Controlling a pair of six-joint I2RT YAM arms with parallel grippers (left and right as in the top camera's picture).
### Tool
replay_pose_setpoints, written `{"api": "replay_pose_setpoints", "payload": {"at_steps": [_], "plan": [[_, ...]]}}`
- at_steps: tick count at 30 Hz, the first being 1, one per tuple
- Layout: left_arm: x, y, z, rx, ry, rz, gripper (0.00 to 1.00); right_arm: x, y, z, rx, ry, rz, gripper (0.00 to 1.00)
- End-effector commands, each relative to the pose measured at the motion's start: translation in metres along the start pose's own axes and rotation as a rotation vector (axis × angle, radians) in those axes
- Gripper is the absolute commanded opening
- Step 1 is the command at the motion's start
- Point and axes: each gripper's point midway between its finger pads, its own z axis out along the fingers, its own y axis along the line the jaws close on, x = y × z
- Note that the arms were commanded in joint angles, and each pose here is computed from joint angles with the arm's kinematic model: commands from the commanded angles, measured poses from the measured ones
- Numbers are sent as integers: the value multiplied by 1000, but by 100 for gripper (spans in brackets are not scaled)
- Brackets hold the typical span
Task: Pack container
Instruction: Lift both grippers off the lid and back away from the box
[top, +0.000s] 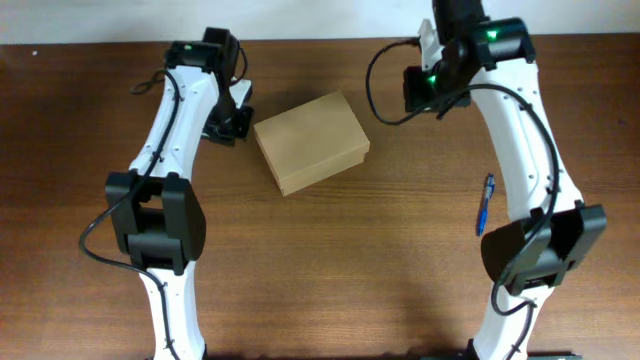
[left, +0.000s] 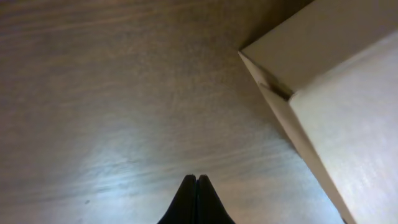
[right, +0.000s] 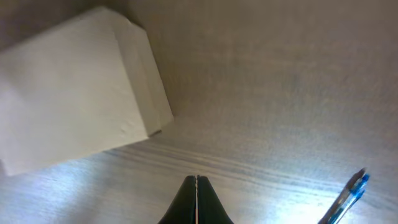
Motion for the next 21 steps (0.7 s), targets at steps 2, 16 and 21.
{"api": "replay_pose_setpoints", "payload": {"at_steps": [2,16,21], "plan": [[-7,-12,1,66,-44,-12,2,12,-8,22,23,65,6,4],[-28,-37,31,176,-75,10,2,15,-5,30,10,73,9,4],[-27,-44,42,177,-55,23,2,26,-4,49,-15,113,15,4]]}}
